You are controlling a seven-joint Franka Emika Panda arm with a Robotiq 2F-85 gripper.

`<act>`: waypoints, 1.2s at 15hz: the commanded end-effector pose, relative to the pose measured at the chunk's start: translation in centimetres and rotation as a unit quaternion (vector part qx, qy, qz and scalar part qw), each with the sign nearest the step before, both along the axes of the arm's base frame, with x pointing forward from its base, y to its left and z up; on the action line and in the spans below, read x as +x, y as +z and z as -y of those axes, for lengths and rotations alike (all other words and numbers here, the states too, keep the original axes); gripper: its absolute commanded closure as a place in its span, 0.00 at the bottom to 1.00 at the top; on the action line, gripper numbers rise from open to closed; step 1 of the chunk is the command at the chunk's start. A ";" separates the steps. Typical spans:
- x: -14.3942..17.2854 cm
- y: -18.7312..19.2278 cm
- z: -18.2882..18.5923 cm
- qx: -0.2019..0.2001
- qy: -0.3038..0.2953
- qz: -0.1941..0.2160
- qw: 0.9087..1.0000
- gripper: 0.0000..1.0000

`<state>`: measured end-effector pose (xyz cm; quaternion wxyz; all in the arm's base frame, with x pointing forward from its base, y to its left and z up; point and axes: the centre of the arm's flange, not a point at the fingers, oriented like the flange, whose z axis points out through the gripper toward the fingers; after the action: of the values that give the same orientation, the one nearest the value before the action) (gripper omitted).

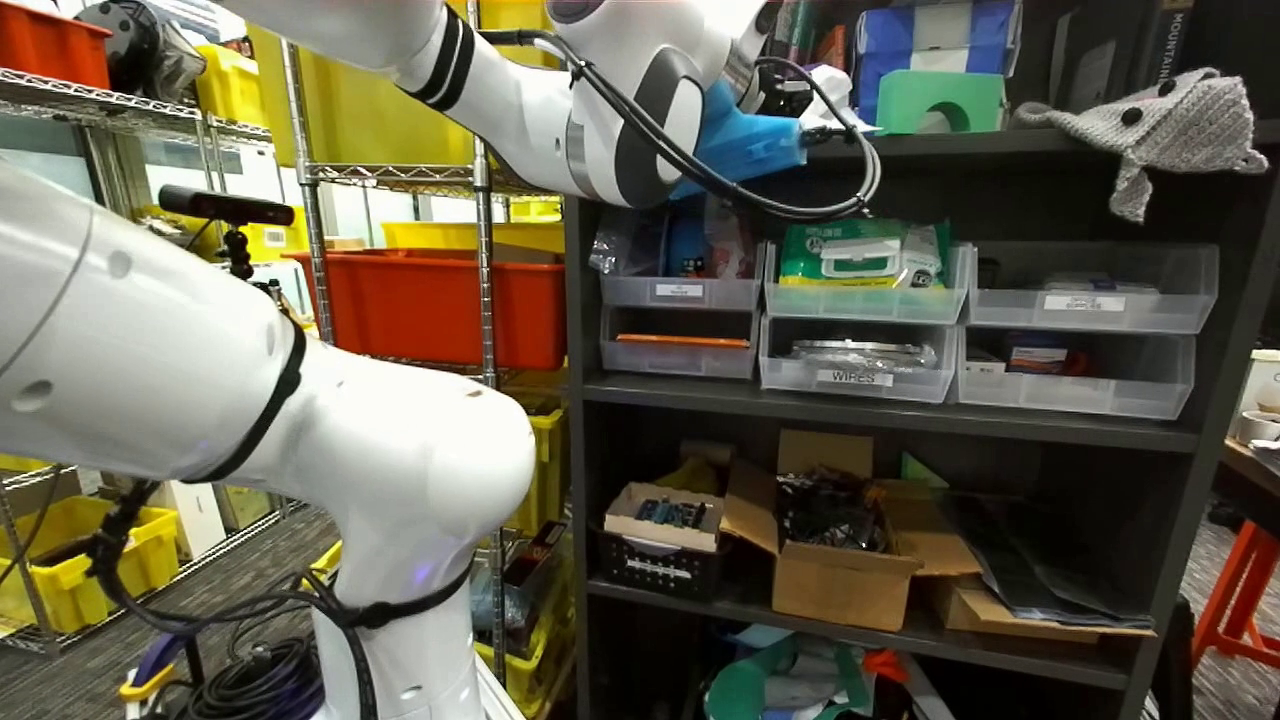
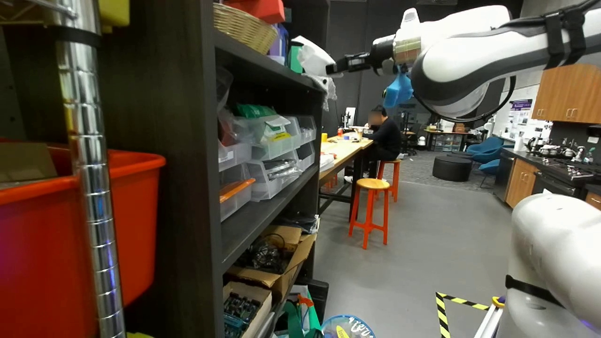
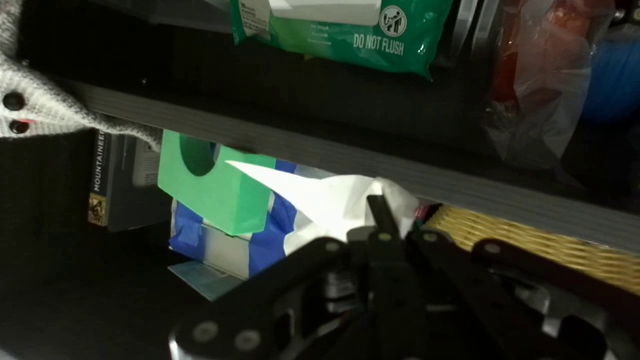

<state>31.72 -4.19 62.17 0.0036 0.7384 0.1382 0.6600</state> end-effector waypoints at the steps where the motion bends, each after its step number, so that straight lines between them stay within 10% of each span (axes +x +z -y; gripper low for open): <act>1: -0.4 0.7 -2.1 -0.020 -0.028 0.008 0.999 0.99; 18: 2.2 2.3 -8.8 -0.127 -0.088 -0.004 0.988 0.99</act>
<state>33.06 3.95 64.13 0.1432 0.7417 0.1509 0.6377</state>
